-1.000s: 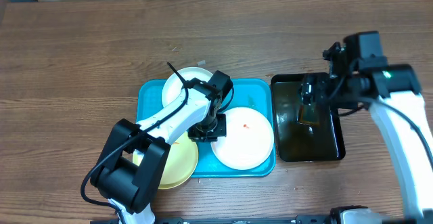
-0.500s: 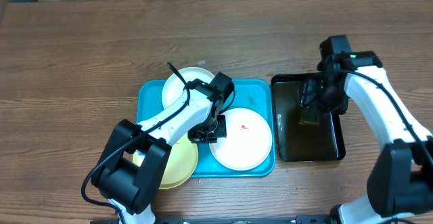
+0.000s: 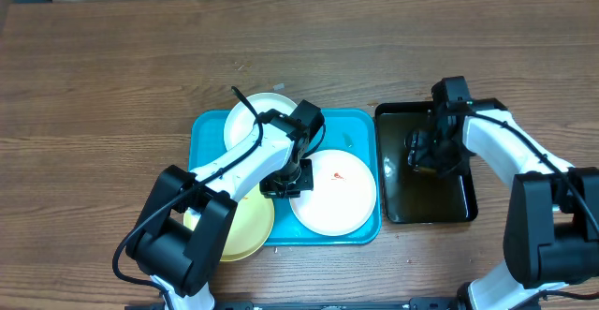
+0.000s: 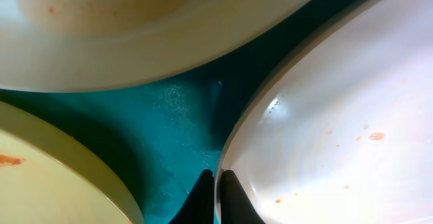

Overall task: Clean dirty plates on tray and stack at the side
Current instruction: 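Reach the right gripper into the black tray toward the sponge, then grasp the green-yellow sponge with the right gripper and lift it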

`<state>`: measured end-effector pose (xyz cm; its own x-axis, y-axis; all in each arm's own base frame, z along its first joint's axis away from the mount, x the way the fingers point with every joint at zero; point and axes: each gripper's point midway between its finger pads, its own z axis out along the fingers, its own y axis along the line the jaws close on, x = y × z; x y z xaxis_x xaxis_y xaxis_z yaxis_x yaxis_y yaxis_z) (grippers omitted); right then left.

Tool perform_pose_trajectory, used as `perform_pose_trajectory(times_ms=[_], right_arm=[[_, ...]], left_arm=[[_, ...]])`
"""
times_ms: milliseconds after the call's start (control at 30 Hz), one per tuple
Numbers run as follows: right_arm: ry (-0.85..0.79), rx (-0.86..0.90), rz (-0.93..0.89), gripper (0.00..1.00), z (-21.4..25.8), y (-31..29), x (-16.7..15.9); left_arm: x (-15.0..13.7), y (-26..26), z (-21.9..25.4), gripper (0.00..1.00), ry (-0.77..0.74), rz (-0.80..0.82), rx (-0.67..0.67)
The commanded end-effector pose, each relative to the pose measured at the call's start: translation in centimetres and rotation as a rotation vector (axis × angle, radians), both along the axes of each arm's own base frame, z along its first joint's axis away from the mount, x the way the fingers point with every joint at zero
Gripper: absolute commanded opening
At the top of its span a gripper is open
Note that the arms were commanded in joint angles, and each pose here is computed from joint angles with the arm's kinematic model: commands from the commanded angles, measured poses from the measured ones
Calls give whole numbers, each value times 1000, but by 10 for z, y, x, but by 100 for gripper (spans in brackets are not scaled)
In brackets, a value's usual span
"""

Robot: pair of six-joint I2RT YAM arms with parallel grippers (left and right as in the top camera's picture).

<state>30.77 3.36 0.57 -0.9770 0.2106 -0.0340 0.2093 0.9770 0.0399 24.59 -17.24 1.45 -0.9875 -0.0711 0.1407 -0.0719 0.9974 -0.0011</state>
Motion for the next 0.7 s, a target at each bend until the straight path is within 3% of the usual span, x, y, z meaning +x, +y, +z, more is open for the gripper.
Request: perform_pose_trajectory(times_ms=[0, 67, 133, 233, 300, 333, 433, 667], right_arm=[[1, -6, -3, 67, -6, -1, -4], [1, -6, -3, 43, -6, -1, -5], [9, -6, -4, 5, -6, -1, -6], [38, -6, -6, 4, -6, -1, -13], [49, -8, -6, 61, -4, -1, -15], [52, -8, -5, 75, -2, -1, -14], [39, -7, -4, 82, 6, 0, -7], [-55, -2, 2, 84, 11, 1, 18]], left_arm=[[0, 10, -6, 4, -9, 13, 56], [0, 10, -6, 4, -9, 13, 57], [0, 10, -6, 4, -9, 13, 57], [0, 10, -6, 4, -9, 13, 56], [0, 10, -6, 4, -9, 13, 56], [0, 9, -6, 4, -12, 13, 54], [1, 9, -6, 5, -15, 13, 52], [1, 9, -6, 5, -15, 13, 52]])
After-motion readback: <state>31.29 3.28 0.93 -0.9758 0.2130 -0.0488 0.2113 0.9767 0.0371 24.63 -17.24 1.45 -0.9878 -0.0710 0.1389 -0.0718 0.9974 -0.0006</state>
